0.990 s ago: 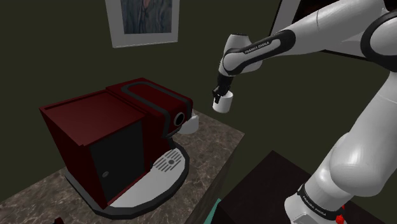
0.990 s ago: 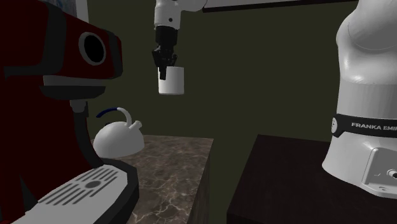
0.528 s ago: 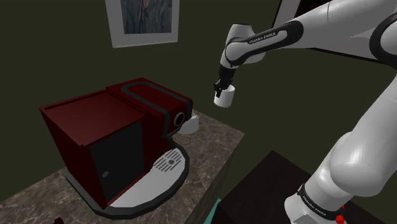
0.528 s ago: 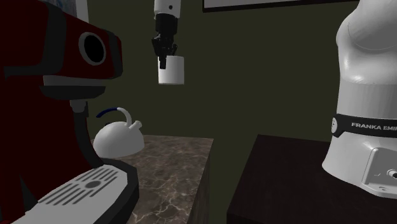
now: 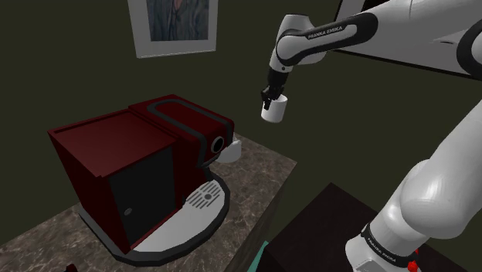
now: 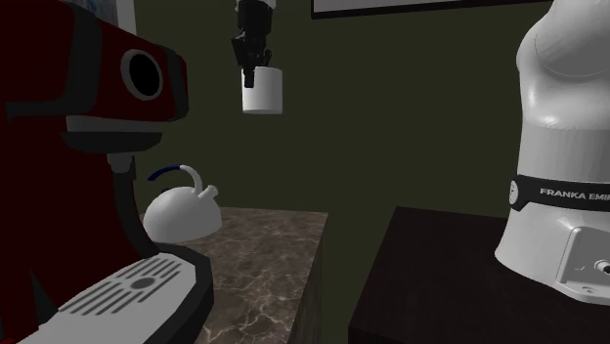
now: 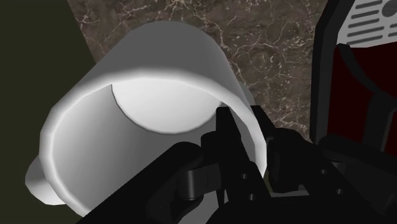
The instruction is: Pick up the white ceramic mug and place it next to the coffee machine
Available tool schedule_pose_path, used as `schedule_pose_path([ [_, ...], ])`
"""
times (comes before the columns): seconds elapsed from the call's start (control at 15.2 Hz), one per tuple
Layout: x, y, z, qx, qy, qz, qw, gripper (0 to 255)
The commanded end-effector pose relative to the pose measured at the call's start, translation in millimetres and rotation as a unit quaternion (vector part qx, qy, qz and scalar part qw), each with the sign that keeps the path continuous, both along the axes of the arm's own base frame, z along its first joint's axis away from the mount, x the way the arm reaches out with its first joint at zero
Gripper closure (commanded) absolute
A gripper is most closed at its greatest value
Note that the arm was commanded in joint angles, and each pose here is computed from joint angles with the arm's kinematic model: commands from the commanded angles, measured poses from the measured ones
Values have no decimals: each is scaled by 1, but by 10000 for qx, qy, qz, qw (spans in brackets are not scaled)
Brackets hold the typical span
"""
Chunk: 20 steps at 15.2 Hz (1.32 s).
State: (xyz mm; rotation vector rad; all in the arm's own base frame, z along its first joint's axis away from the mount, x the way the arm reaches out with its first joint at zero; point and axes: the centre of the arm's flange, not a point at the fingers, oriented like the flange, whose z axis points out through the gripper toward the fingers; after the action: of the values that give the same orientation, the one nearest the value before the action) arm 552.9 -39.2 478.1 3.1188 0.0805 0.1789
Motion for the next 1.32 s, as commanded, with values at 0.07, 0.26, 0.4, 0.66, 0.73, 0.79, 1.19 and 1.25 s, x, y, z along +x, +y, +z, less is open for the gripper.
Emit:
schedule_pose_path([
  [0.07,0,0,17,0,-1,0,10000,255],
  [0.26,0,0,32,0,-1,0,10000,255],
  [0.4,0,0,43,0,-1,0,10000,255],
  [0.66,0,0,64,0,-1,0,10000,255],
  [0.73,0,0,69,0,-1,0,10000,255],
  [0.79,0,0,75,0,-1,0,10000,255],
  [1.19,0,0,106,0,-1,0,10000,255],
  [1.25,0,0,112,0,-1,0,10000,255],
])
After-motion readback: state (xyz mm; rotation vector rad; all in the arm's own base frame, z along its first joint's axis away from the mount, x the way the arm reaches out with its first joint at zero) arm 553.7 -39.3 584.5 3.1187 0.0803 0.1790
